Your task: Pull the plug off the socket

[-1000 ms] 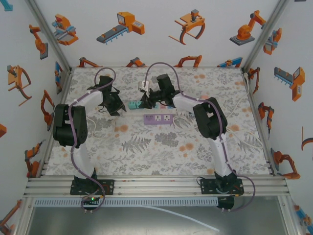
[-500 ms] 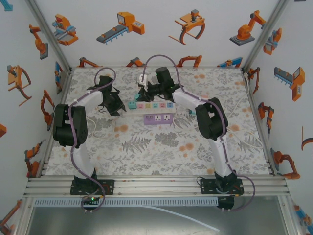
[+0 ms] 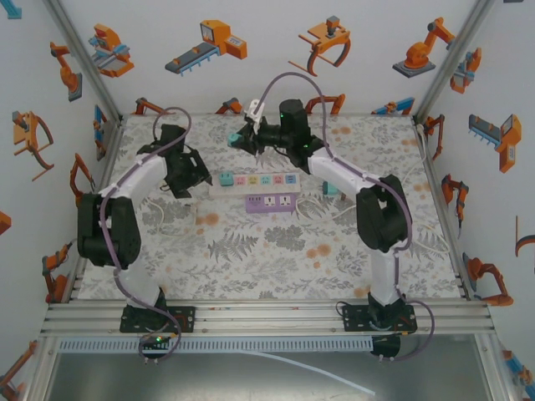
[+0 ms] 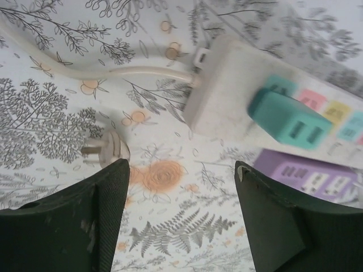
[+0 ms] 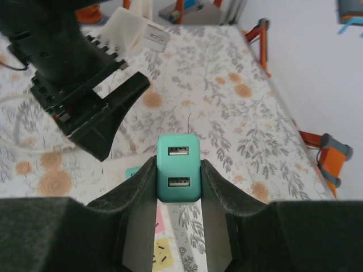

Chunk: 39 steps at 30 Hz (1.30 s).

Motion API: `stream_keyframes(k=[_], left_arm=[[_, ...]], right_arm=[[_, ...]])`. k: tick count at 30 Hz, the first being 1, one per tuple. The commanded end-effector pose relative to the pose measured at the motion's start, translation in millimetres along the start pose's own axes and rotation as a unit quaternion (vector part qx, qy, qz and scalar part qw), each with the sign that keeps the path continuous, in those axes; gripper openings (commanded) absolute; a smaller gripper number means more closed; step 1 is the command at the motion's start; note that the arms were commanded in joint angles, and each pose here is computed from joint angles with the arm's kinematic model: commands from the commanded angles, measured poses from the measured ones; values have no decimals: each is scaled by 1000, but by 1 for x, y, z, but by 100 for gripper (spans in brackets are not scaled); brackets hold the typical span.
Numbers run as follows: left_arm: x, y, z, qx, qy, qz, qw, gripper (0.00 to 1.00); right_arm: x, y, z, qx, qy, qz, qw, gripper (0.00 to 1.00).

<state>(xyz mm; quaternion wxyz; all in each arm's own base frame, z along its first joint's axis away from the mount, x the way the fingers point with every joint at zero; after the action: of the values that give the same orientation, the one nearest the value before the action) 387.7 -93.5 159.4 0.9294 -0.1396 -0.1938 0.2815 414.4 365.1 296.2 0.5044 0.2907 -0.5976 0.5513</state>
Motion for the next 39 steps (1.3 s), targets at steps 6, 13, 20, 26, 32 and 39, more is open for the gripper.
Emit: stream_keyframes(k=[6,13,20,26,32,39], left_arm=[[-6,-42,95,-188,-29,-98,977,87],[-26,-68,167,-367,-65,-184,909,97],[-48,-74,215,-452,-86,-269,846,97],[-63,-74,240,-486,-96,-312,811,97],[-75,-74,253,-510,-95,-336,786,97],[-79,-72,250,-511,-92,-347,781,97]], right_arm=[[55,-43,57,-188,-45,-141,971,2],[57,-58,121,-288,-72,-268,917,1],[39,-56,190,-363,-114,-353,855,0],[8,-63,240,-395,-136,-439,795,0],[-41,-59,289,-474,-144,-505,707,0],[-103,-41,349,-568,-82,-562,596,0]])
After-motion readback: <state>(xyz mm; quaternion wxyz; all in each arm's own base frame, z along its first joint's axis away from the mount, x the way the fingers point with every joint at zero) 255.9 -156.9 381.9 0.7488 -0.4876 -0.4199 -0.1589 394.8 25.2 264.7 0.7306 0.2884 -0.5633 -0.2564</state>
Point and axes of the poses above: each hand's point on the last joint's axis, 136 mm out from that joint toward the fingers, its own z axis back along the fingers, its own y axis along the line the jaws close on, x = y × z, the point moved 5 cm from there along z, back along the fingers, and after that the axes turned 11 degrees about z, right-handed, at the moved point
